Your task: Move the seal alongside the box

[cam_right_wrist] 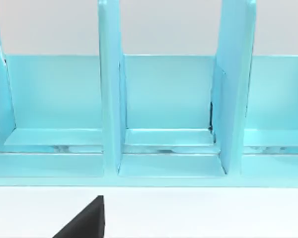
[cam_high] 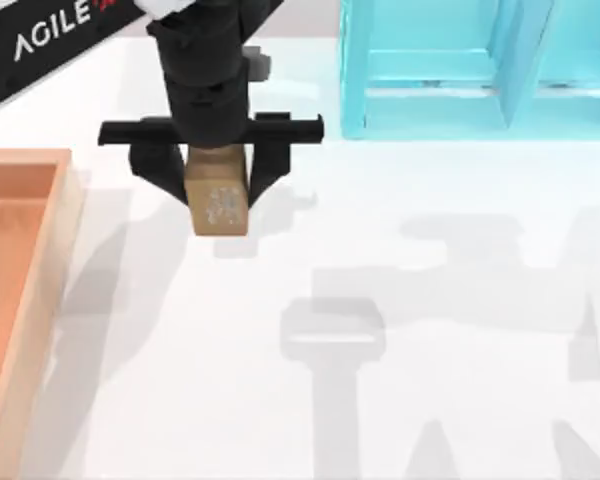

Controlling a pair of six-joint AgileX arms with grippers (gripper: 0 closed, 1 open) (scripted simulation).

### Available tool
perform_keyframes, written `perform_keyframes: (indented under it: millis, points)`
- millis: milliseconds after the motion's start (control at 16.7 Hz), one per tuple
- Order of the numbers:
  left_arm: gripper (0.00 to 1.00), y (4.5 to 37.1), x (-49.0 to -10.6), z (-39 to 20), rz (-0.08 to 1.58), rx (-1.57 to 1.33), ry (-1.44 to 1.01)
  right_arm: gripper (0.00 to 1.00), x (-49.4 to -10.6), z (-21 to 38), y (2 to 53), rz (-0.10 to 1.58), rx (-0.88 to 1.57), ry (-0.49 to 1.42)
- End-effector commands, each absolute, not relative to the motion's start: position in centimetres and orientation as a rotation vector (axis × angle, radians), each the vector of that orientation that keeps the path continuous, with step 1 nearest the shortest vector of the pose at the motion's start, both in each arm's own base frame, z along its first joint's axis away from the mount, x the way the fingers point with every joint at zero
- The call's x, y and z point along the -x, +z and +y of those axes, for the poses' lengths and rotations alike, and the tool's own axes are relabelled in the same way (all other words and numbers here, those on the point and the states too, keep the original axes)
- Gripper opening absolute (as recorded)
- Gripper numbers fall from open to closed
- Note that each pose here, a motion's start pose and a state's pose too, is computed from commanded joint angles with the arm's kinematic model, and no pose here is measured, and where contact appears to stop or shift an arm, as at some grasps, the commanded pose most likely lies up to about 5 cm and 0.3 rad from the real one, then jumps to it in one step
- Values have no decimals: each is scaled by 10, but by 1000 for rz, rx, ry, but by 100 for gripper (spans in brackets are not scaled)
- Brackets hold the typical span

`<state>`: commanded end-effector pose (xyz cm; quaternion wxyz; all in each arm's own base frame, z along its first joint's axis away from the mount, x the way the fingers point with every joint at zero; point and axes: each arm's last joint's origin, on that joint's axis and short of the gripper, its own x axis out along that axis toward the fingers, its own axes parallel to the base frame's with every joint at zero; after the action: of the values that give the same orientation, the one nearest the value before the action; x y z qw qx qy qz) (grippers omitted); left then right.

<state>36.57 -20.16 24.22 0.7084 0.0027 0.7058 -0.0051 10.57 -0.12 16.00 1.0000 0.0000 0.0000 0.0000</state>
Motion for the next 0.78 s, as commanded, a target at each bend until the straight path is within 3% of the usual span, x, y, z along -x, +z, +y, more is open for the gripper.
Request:
perform_keyframes:
  millis: [360, 780]
  points:
    - [0, 271, -341, -99, 1579, -15, -15, 100, -106, -1, 160, 0, 0, 0]
    - [0, 271, -336, -90, 1582, -23, -19, 100, -106, -1, 160, 0, 0, 0]
